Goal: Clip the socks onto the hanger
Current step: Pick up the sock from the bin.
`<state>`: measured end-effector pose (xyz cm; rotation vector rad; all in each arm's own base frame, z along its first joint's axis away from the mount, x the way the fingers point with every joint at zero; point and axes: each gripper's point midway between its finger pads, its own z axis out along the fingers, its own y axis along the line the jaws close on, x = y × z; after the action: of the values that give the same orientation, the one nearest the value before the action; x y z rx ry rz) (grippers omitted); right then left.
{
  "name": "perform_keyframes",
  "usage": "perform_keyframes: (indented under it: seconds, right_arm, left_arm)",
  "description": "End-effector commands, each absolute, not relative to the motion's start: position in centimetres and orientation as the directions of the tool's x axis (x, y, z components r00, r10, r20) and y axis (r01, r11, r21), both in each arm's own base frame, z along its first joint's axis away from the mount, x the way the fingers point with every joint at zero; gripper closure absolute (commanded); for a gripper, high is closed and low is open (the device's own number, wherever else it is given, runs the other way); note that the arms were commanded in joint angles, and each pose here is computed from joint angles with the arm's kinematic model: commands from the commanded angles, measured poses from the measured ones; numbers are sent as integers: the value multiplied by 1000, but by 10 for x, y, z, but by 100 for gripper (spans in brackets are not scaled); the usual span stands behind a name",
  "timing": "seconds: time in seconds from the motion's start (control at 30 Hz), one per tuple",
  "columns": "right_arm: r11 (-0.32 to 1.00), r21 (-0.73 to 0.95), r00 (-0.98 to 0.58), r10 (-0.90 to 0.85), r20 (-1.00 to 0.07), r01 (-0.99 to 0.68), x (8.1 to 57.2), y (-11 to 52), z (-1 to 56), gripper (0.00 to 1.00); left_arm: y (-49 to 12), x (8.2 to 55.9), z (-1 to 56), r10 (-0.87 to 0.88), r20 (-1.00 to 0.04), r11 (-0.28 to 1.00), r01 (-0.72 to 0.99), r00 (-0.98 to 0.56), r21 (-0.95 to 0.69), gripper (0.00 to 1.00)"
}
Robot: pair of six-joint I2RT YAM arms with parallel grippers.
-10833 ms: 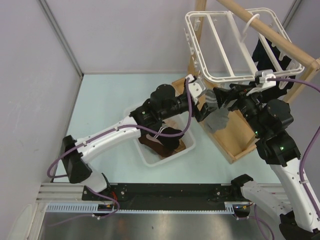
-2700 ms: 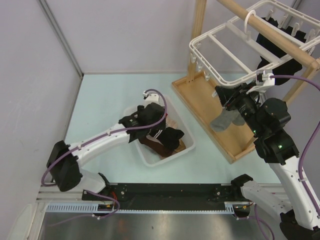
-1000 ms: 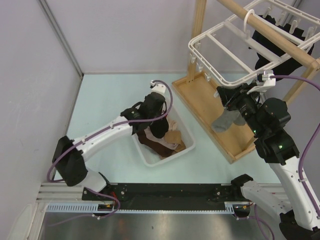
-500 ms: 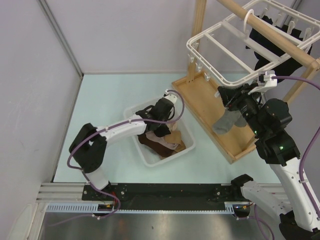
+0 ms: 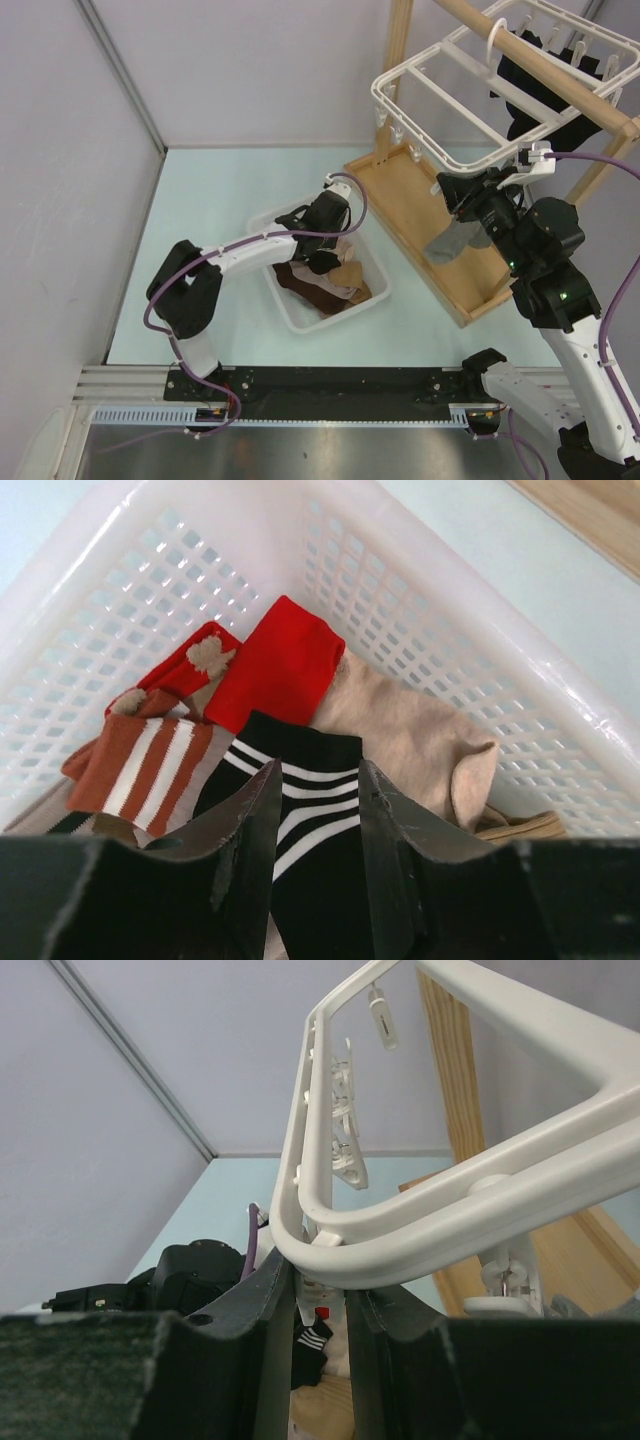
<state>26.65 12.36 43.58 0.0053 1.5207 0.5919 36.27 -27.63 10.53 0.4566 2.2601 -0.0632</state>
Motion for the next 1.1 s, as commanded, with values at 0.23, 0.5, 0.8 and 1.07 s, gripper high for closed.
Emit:
perform_keyframes:
  seconds: [0.23,0.5,0.8,1.07]
  right_arm:
    - [879,349,-46,354,-934,-327,270,116,436,88]
    - [881,346,-46,351,-935,-324,271,116,436,87]
    - [880,347,-45,352,-935,-325,270,116,436,87]
    - [877,347,-43,353,-935,-332,271,117,437,88]
  left_arm:
    - [-263,380,86,211,-680,974,209,-702,87,64]
    - [-262,372,67,235,-623,970,224,-746,99,74]
    - [-265,370,129,215,-731,960,278,-647,37,98]
    - [-266,358,215,184,-901,911,412,-392,6,100]
